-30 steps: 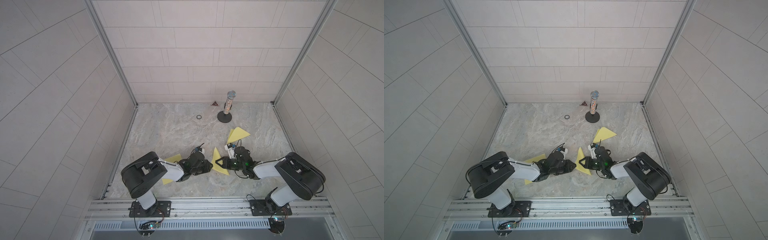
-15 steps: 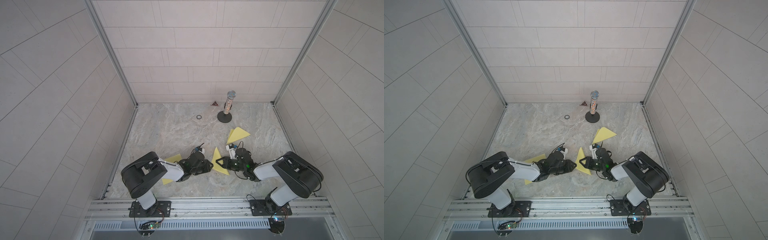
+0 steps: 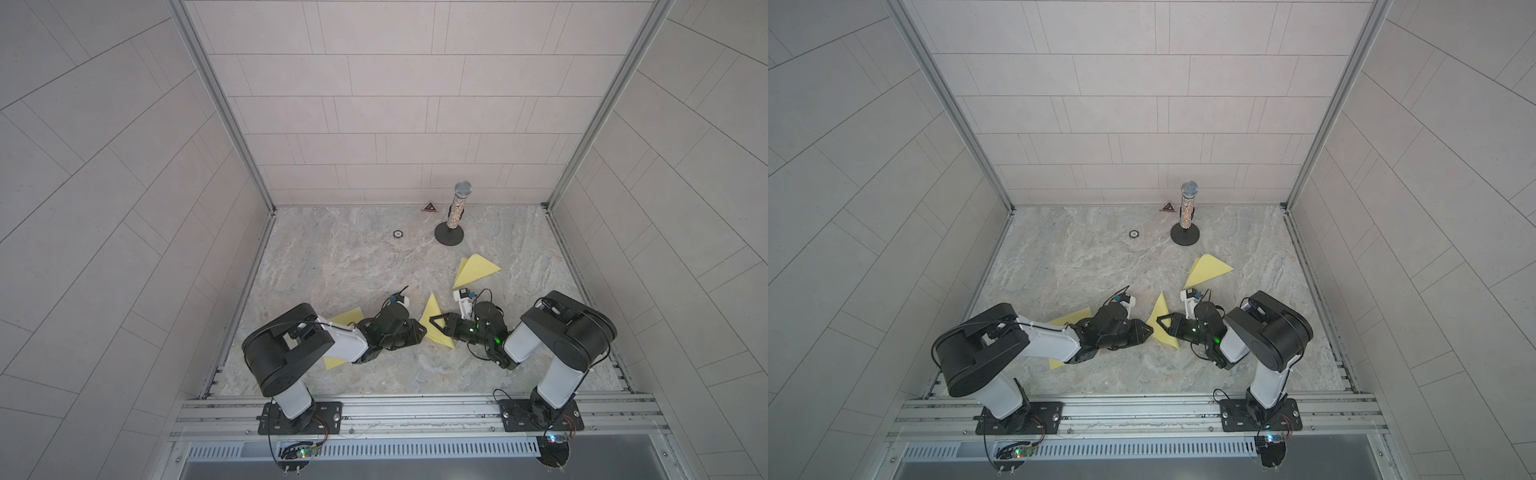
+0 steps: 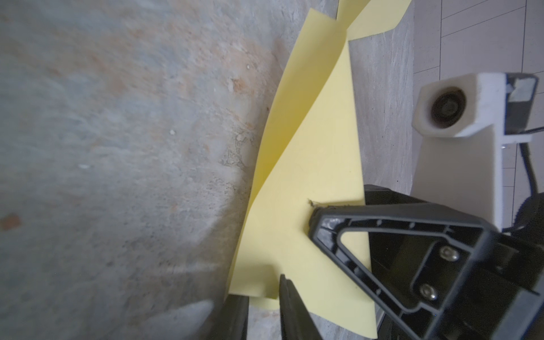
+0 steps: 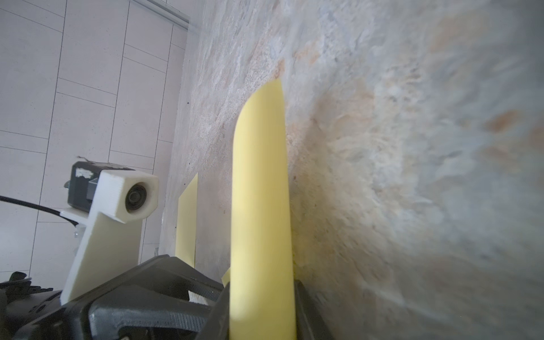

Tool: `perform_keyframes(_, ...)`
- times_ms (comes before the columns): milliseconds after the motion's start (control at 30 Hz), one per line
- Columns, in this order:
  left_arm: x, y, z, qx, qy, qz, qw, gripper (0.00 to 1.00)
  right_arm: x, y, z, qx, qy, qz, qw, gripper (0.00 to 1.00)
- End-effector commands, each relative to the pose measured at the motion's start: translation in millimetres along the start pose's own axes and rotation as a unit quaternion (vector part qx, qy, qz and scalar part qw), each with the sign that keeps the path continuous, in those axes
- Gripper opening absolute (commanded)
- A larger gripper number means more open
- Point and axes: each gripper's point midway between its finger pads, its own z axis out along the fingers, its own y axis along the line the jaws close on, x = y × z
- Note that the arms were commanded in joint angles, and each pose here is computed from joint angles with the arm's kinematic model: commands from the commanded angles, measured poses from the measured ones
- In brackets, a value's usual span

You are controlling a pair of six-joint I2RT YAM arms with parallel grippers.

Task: Fold the square paper diagonally
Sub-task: Fold the paper at the center of the board.

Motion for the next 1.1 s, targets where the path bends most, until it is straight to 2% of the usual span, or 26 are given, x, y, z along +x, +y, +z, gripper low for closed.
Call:
perform_keyframes(0, 26.5, 56.4, -1.1, -0.094, 0.036, -0.01, 0.995, 0.26, 51.3, -69.2, -18.2, 0.134, 0.077, 0.041, 0.987, 0.32)
perform_keyframes(467, 26.6, 56.3, -1.3, -0.095, 0.036, -0.01, 0.995, 0.26, 62.5, -72.9, -23.7, 0.137, 0.107, 0.025, 0.984, 0.33)
perform_keyframes(1067, 26.6, 57.1, -1.0, -0.096, 0.036, -0.013, 0.995, 0.27, 55.8, -61.0, -23.0, 0.117, 0.127, 0.008, 0.985, 0.33)
